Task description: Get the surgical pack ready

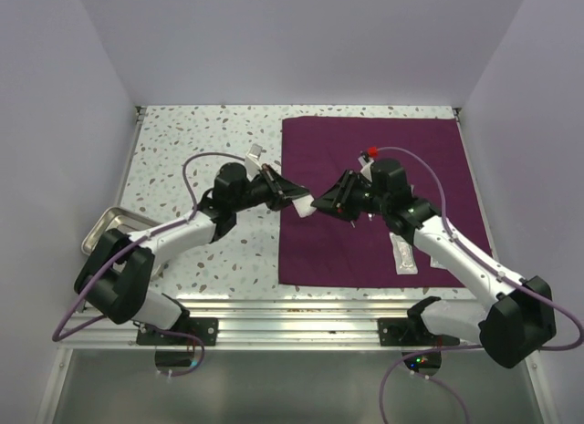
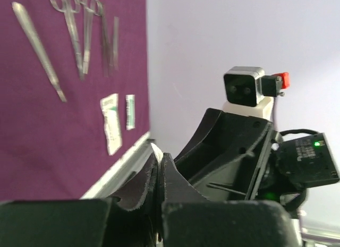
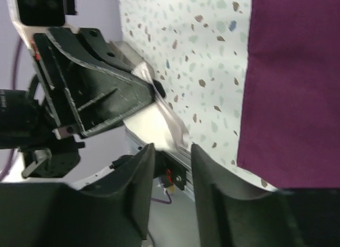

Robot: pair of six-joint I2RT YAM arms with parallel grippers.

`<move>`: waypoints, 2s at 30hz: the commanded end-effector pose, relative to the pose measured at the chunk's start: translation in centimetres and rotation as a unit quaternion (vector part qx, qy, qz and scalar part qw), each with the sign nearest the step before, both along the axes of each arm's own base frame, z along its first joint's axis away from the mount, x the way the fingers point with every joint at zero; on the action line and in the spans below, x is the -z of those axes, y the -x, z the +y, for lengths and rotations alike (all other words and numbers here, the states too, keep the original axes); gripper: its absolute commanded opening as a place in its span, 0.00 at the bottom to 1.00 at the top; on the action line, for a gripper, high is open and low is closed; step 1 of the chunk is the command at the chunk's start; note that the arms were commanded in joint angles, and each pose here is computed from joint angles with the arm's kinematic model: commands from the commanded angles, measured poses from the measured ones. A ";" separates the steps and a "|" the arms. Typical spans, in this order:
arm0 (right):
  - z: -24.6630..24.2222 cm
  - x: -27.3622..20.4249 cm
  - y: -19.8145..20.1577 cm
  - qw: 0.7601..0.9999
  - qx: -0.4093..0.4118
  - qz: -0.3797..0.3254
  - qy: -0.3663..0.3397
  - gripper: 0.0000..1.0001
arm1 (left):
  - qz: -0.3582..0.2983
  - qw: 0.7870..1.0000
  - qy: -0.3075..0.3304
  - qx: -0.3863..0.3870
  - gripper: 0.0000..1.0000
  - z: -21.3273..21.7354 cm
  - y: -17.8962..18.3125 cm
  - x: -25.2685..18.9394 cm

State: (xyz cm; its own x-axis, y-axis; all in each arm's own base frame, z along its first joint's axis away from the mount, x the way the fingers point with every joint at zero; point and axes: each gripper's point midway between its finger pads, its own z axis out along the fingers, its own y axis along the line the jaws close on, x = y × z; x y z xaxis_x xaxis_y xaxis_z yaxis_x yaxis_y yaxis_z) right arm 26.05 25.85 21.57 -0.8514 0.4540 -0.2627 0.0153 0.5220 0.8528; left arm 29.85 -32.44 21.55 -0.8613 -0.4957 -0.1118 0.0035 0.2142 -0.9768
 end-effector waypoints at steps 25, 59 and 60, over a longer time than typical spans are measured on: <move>-1.2 5.3 4.7 0.971 -0.196 0.023 0.138 0.52 | 0.163 0.780 -0.545 -0.262 0.00 39.6 5.0 9.0; -0.6 5.6 3.8 0.969 -0.207 0.017 0.137 0.52 | 0.276 0.837 -0.400 -0.251 0.30 42.7 4.6 18.2; -0.6 5.6 3.9 0.969 -0.207 0.017 0.136 0.52 | 0.275 0.833 -0.406 -0.256 0.34 42.9 4.8 17.8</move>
